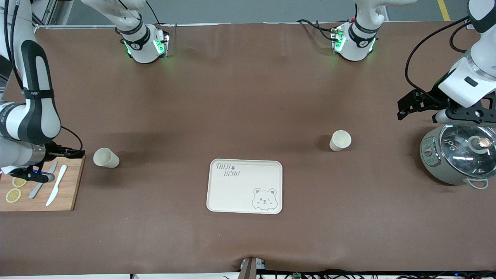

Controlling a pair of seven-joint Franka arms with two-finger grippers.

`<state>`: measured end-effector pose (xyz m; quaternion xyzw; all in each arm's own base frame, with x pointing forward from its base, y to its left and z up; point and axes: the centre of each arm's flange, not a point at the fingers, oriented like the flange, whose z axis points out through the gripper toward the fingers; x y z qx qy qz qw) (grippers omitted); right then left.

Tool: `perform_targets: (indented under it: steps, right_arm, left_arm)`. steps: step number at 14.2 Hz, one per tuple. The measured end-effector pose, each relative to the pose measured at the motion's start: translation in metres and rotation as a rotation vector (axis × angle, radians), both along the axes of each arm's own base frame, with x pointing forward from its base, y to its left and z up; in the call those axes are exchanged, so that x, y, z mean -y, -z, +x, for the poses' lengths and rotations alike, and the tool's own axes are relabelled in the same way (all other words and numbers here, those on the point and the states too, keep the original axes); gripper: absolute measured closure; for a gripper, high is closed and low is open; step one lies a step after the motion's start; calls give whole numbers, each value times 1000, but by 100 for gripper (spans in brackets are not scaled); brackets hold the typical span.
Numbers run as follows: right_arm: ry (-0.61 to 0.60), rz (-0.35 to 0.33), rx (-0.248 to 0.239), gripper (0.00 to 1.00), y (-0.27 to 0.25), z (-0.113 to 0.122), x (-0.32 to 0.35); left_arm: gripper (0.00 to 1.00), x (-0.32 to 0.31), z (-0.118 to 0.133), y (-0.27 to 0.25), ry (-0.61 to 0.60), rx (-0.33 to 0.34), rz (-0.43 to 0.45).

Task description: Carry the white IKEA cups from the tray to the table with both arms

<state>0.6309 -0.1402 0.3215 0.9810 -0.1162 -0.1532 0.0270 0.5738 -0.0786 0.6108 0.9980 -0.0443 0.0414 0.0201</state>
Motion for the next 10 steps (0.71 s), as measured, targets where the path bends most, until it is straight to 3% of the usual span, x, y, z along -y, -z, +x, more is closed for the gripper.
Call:
perform_targets:
  steps: [2, 5, 10]
  right_arm:
    - [43, 42, -8, 0, 5, -1, -4]
    - [153, 26, -13, 0, 2, 3, -9]
    - [163, 25, -22, 0, -37, 15, -19]
  left_arm:
    - [0, -1, 0, -2, -1, 3, 0]
    - [0, -2, 1, -2, 2, 7, 16]
    - [0, 0, -1, 6, 45, -37, 52]
